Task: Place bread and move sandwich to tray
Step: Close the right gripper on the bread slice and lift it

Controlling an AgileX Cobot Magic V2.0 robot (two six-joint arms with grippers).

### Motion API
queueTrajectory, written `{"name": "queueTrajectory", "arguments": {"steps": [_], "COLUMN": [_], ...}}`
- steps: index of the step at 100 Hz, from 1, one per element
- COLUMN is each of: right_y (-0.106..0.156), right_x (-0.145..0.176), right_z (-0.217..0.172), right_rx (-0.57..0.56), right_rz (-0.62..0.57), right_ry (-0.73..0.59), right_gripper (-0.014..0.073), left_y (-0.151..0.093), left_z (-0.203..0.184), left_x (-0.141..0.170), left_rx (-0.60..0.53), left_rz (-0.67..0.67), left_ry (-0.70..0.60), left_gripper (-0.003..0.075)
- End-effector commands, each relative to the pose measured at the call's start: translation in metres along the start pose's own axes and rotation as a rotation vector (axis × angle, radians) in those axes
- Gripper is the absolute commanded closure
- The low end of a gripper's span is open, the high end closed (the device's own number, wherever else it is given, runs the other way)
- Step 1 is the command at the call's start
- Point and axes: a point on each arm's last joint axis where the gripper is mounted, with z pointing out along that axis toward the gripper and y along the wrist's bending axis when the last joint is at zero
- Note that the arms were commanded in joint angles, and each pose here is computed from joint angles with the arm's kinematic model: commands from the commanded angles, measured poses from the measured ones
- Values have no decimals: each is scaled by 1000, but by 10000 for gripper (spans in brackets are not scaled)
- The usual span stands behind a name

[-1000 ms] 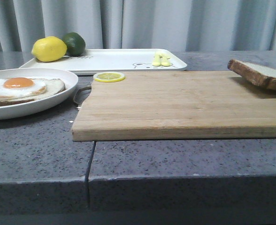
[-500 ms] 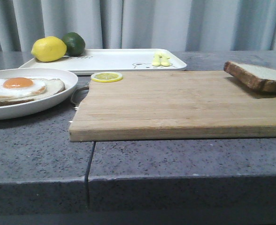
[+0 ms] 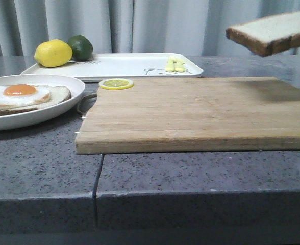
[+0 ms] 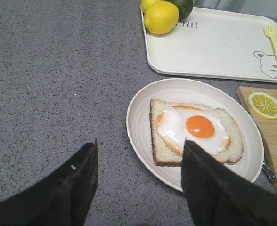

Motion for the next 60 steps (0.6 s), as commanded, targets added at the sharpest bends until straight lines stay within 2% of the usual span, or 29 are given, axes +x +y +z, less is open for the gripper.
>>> {"name": "queueTrajectory", "arguments": {"steps": [1,20,31,60], "right_y": [32,58,74,110], "right_x": [-11,-10,0,50], "right_z": [-15,-23,-13,22], "right_rx": [-152,-278,-319,-190], "right_rz": [27,99,134,93], "right_ry": [-58,-109,-87,-29], "right_gripper": [704,704,704,704], "left_y": [-4,-4,-4,-4], "left_z": [-4,-4,-4,-4], "left_x": [-14,-14,-14,-14], "left_rx": [25,25,25,25], "left_rz": [-16,-16,-16,-16], "left_ry": [-85,-85,-85,-85], "left_gripper": [356,356,356,356]}}
